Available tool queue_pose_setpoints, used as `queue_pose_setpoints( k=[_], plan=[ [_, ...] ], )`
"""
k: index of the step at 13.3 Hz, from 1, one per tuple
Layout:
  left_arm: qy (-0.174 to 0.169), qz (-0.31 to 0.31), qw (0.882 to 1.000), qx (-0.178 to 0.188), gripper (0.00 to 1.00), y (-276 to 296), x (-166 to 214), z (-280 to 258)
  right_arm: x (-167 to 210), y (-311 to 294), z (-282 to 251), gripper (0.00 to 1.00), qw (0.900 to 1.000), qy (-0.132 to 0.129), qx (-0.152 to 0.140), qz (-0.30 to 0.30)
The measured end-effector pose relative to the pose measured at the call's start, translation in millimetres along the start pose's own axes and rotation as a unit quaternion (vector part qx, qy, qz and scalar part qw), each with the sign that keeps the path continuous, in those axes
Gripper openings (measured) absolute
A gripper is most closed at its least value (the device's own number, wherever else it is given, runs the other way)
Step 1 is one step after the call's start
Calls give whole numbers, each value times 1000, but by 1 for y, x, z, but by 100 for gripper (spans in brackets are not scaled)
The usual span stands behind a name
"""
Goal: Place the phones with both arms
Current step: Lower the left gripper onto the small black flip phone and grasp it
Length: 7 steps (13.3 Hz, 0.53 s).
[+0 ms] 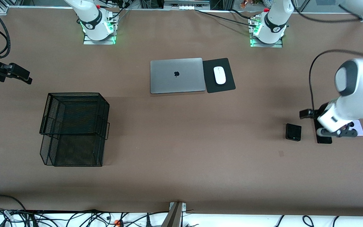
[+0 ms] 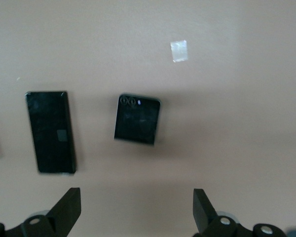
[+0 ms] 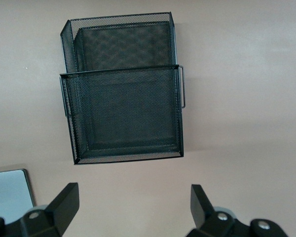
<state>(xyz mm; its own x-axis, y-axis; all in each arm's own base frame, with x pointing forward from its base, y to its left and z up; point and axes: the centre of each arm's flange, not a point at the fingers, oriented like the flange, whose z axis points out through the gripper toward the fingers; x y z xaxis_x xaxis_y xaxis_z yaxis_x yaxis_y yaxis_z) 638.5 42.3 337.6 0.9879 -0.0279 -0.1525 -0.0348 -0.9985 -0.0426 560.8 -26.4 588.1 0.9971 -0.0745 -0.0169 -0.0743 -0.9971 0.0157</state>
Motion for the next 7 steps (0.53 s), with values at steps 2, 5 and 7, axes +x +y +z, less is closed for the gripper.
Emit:
queue_pose_setpoints(
  k=[2, 5, 7],
  plan=[
    [-2, -1, 1000, -1, 100, -6, 12, 39, 0, 0, 0, 100, 1000, 0, 0, 0],
    [9, 31, 999, 0, 100, -9, 21, 72, 0, 0, 0, 100, 1000, 0, 0, 0],
    [32, 50, 998, 1, 100, -18, 21, 106, 0, 0, 0, 100, 1000, 0, 0, 0]
  ],
)
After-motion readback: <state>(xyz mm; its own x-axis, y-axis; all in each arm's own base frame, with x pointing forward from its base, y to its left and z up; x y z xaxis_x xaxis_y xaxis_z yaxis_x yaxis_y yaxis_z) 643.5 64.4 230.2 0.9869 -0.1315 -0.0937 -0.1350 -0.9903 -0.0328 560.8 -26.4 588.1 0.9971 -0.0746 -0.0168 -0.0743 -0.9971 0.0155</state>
